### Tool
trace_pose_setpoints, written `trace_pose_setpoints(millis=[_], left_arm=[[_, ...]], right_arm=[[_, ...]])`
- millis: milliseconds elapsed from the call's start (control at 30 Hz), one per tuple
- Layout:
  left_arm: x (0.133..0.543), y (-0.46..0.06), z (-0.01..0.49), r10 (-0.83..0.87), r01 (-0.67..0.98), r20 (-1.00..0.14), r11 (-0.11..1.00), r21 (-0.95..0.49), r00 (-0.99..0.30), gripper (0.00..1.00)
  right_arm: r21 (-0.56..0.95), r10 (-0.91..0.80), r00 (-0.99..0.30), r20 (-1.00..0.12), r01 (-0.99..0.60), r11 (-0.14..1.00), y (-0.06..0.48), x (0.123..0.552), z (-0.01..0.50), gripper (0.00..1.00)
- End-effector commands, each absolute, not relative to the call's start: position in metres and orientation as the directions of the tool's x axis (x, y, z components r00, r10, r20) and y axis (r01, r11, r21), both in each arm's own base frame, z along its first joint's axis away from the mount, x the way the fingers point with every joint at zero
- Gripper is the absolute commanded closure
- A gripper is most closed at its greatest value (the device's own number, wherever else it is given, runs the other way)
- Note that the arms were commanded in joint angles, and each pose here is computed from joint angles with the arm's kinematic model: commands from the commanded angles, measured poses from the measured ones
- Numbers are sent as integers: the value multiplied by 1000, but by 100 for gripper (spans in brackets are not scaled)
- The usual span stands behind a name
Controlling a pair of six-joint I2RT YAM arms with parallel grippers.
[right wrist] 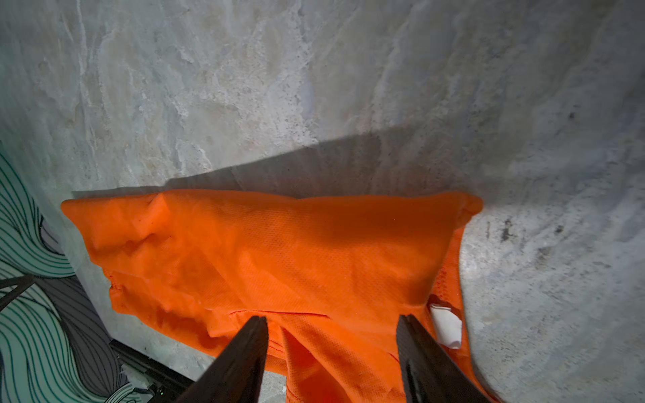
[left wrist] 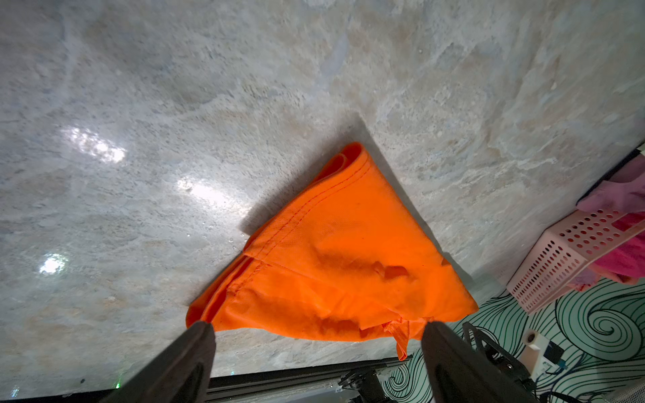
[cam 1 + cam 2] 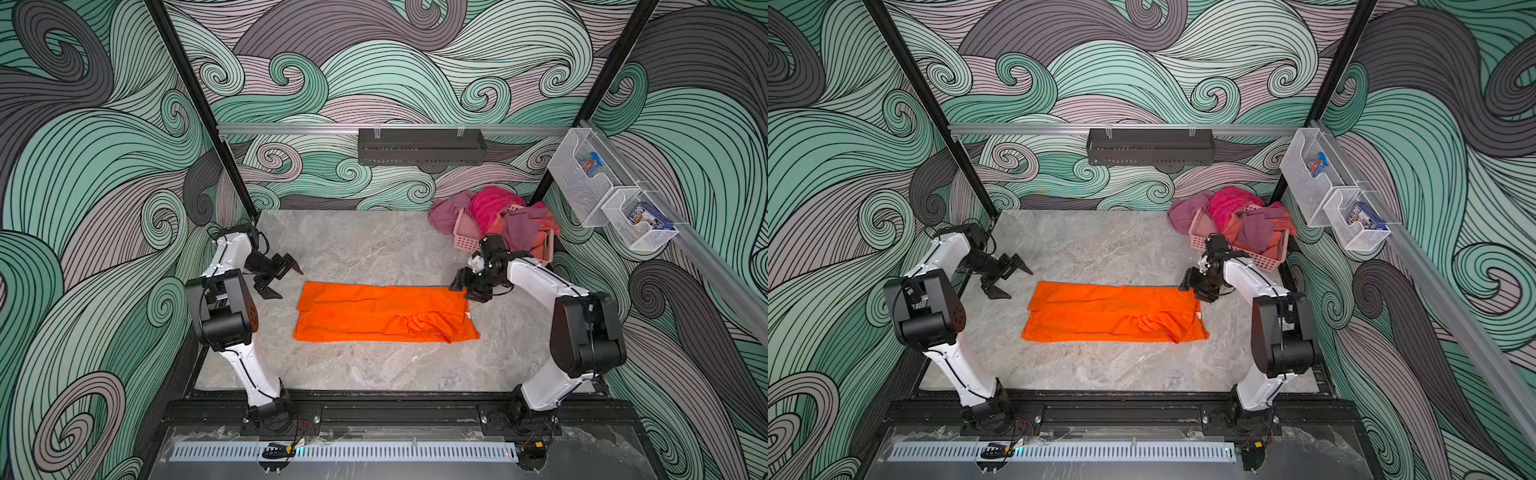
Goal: Fold and stack t-shirts
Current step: Adjust the T-shirt at the center of the board.
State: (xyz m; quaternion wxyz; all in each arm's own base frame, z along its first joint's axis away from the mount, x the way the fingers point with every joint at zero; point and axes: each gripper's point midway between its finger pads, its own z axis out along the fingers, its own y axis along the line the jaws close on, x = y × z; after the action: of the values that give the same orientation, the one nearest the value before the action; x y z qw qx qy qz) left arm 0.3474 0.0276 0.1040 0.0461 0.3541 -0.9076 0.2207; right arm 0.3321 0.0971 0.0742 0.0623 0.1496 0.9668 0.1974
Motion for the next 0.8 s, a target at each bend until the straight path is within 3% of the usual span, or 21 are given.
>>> trace_pose_setpoints(millis=[0,467,600,767], left_arm=[[340,25,103,-615,-664,255,661,-350,-747,4],[341,26,101,-615,-668,265,659,-344,-743,4],[340,27,101,-616,-670,265,661,-338,-742,4],[339,27,102,-617,-671,266,663,-331,-741,4]], right_arm=[[324,331,-939,-98,284,902,78,321,82,35],[307,319,-948,-9,301,903,82,324,49,43],[321,311,-951,5,296,900,86,333,43,57],[350,297,-955,-4,277,895,92,348,46,88]])
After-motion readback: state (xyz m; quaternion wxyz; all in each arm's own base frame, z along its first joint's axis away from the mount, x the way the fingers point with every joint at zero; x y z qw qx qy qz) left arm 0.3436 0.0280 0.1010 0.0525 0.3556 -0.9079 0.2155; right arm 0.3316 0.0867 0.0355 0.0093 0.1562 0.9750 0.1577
